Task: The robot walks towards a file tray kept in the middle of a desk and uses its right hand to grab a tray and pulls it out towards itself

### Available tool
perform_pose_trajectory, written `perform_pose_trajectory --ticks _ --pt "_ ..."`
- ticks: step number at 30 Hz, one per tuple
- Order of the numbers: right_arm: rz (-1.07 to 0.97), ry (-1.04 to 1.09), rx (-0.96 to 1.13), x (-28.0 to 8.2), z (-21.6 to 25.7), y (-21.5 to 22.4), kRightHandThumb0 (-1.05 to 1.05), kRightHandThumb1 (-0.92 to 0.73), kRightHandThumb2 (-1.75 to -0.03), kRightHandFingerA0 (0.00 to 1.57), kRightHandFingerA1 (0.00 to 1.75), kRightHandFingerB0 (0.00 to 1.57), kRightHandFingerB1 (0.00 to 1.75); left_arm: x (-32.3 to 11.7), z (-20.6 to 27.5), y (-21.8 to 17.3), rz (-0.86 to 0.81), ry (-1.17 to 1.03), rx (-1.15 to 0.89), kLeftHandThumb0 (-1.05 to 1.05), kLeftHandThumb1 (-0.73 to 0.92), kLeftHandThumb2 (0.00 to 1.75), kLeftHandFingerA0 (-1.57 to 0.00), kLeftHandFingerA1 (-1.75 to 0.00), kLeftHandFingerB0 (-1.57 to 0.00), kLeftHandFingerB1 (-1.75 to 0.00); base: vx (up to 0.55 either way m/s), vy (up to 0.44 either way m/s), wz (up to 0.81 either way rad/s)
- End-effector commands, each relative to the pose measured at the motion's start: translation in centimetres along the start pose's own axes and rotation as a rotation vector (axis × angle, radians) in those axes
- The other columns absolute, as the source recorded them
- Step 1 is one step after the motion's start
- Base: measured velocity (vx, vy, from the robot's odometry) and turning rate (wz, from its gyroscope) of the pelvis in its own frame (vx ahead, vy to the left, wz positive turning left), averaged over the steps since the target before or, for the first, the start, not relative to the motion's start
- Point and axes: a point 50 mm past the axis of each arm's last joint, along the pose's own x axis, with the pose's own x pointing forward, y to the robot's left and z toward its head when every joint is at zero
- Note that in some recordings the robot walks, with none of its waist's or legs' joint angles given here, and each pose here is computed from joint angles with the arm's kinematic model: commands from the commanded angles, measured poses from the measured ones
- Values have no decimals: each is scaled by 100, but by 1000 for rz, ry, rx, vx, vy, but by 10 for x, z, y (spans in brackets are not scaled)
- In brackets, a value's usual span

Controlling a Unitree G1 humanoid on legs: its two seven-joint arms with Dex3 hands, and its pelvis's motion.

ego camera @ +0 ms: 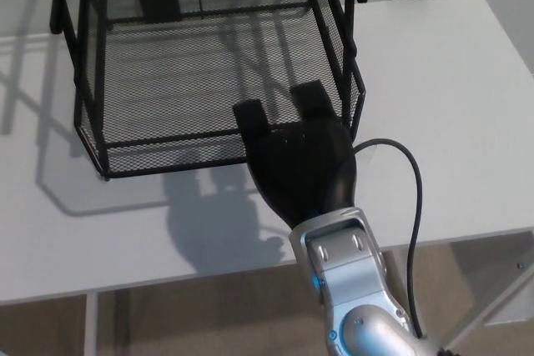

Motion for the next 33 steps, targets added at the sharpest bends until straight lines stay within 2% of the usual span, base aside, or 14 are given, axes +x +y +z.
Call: perform_pose_trajectory --ticks 1,7,8,14,15,17,18,19,21,24,27,28,30,33 --pt "27 22 3 5 -5 4 -91 -28 -62 0 54 7 51 -3 0 4 5 -17 46 -30 49 63 -49 -47 -40 -43 0 0 0" --pt "50 18 -24 12 -7 4 -89 -30 -65 0 54 5 50 -4 -1 3 9 -19 48 -29 47 62 -51 -48 -41 -43 0 0 0" --pt "42 18 -25 14 -8 3 -36 9 -69 6 59 0 53 -3 0 3 13 -17 53 -29 47 63 -51 -48 -41 -43 0 0 0" --pt "48 1 -6 7 0 5 -36 15 -66 6 60 0 53 -3 0 4 0 -15 57 -29 48 62 -49 -47 -40 -43 0 0 0" --pt "49 -3 -6 5 2 7 -93 -29 -63 0 57 7 57 -3 1 4 1 -16 56 -30 47 63 -48 -48 -40 -43 0 0 0" --pt "72 -17 -21 -1 7 14 -93 -31 -66 0 52 4 57 -3 0 4 2 -19 62 -29 47 63 -50 -48 -40 -43 0 0 0" --pt "78 -21 -21 -2 8 15 -90 -39 -54 0 57 3 57 -3 0 4 4 -18 62 -29 47 63 -50 -47 -40 -43 0 0 0" --pt "92 -26 -13 -5 10 18 -91 -32 -66 0 54 4 57 -3 -1 4 7 -16 61 -28 47 62 -50 -48 -41 -43 0 0 0" --pt "109 -31 2 -8 11 20 -90 -32 -66 0 53 4 56 -2 -1 5 10 -16 57 -29 47 62 -50 -48 -40 -43 0 0 0" --pt "118 -37 19 -16 12 28 -91 -33 -65 0 65 13 52 -2 1 5 9 -19 64 -30 47 63 -49 -48 -41 -44 0 0 0" --pt "136 -37 30 -22 10 39 -91 -32 -65 0 63 14 50 -1 2 5 18 -20 72 -30 47 63 -51 -48 -41 -44 0 0 0" --pt "144 -35 26 -23 10 40 -91 -38 -54 0 62 12 49 -1 3 5 18 -20 73 -30 47 63 -51 -48 -41 -44 0 0 0" --pt "160 -32 29 -26 9 44 -88 -36 -53 0 64 13 48 -1 4 5 16 -21 71 -29 47 63 -50 -48 -41 -44 0 0 0" --pt "184 -34 44 -35 10 49 -90 -30 -62 0 64 10 52 -3 5 6 12 -27 69 -30 47 63 -49 -49 -42 -44 0 0 0"
